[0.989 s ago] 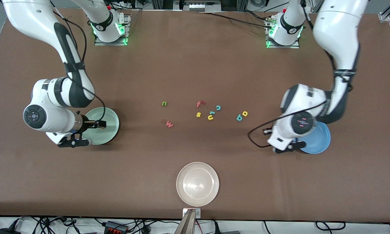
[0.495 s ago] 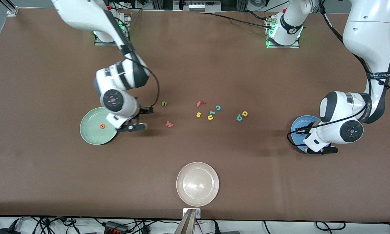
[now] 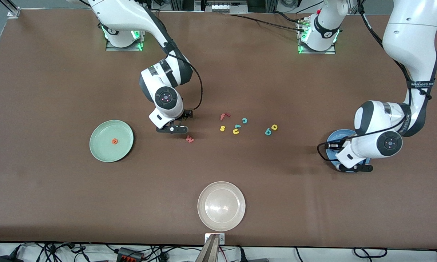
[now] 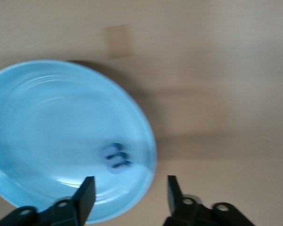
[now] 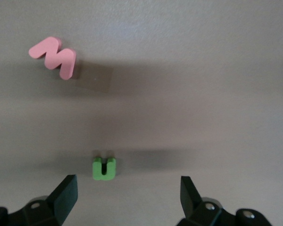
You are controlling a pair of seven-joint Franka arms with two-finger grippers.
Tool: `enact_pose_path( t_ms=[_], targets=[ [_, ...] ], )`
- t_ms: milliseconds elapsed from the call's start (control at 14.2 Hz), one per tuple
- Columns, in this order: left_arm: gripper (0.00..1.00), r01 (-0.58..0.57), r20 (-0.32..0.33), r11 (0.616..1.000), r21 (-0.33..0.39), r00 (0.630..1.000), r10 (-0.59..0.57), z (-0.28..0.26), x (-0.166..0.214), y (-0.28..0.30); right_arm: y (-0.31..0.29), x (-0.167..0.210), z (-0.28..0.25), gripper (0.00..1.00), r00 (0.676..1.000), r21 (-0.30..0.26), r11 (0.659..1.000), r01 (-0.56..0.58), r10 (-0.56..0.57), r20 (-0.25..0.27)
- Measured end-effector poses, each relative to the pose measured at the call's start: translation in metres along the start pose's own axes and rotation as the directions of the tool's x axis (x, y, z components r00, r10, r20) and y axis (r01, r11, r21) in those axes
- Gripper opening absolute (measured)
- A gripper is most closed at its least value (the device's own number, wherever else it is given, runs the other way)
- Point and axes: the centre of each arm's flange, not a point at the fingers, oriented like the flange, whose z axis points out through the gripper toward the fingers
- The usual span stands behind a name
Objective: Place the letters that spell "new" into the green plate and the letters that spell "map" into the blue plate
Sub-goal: 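Grasp the u with the right gripper while the left gripper grasps the q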
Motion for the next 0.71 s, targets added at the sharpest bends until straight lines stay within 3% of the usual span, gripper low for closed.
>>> enact_pose_path(
  t_ms=[71, 212, 565, 707],
  targets=[
    [0.87, -0.038, -0.004, 0.999, -0.008, 0.999, 0.038, -0.013, -0.004, 0.023, 0.0, 0.0, 0.002, 0.87, 1.0, 0.021, 1.0, -0.017, 0.017, 0.003],
    [1.0, -0.132, -0.015, 0.991, -0.025, 0.991, 0.132, -0.033, -0.016, 0.08, -0.003, 0.0, 0.002, 0.83, 0.999, 0.053, 0.998, -0.035, 0.035, 0.002],
    [1.0, -0.395, -0.063, 0.919, 0.024, 0.916, 0.395, -0.01, -0.05, 0.2, -0.012, -0.011, 0.021, 0.69, 0.999, 0.065, 0.997, -0.033, 0.034, -0.005],
    [1.0, -0.472, -0.074, 0.879, 0.074, 0.876, 0.477, 0.015, -0.064, 0.232, -0.014, -0.015, 0.029, 0.64, 0.999, 0.07, 0.997, -0.029, 0.031, -0.019]
  ],
)
